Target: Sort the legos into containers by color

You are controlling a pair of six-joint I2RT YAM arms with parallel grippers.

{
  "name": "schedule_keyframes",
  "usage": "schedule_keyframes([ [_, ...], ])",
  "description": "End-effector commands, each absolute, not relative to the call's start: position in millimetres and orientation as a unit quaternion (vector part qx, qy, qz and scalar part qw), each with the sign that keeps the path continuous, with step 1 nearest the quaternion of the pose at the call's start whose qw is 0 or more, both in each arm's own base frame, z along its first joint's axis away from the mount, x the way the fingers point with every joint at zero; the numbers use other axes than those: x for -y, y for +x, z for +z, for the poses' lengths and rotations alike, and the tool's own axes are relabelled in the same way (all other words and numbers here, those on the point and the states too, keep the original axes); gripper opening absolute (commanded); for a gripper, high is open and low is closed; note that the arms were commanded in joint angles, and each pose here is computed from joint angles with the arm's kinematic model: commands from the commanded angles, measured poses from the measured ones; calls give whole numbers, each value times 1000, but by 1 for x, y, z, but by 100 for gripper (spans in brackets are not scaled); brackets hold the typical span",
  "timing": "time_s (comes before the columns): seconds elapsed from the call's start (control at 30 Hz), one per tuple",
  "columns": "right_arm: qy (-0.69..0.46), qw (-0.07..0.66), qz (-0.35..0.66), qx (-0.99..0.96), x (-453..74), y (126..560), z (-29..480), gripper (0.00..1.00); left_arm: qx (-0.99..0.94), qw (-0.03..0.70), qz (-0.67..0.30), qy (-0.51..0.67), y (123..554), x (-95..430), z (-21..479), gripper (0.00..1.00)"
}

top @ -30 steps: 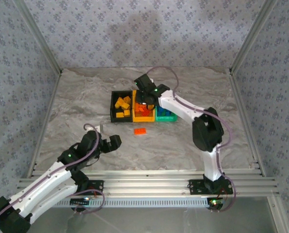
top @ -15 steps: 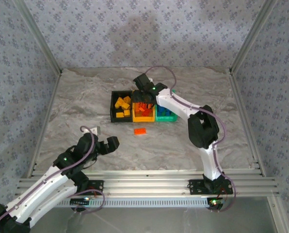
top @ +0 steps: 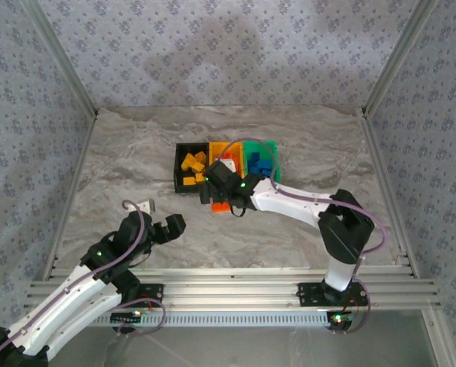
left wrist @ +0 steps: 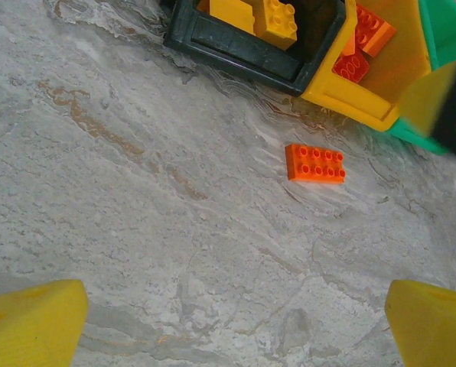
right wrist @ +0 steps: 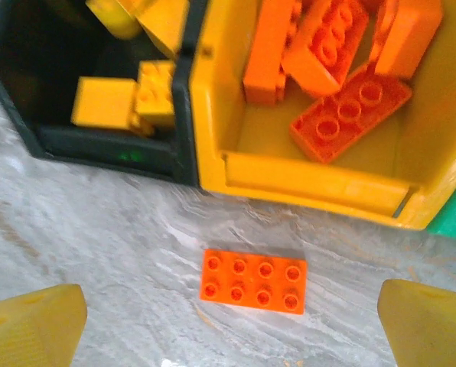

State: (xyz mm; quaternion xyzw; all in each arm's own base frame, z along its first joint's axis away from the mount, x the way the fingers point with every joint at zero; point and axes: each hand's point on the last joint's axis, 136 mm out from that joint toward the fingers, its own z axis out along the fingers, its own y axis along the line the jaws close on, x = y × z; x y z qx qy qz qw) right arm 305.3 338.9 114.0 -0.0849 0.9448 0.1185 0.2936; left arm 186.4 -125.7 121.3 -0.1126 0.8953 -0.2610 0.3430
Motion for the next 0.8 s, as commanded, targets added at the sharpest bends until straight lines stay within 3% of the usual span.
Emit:
schedule_keyframes([
  [0.0, -69, 289, 96, -950, -343, 307, 87, 100, -896, 345, -252, -123, 186, 120, 120, 99],
  [0.33, -81, 245, 18, -966, -341, 307, 32, 97, -897, 344, -245, -127, 185, 117, 114, 100],
  [0.77, -93, 204, 0, -975, -340, 293, 11, 69, -898, 346, -241, -127, 186, 116, 112, 100],
])
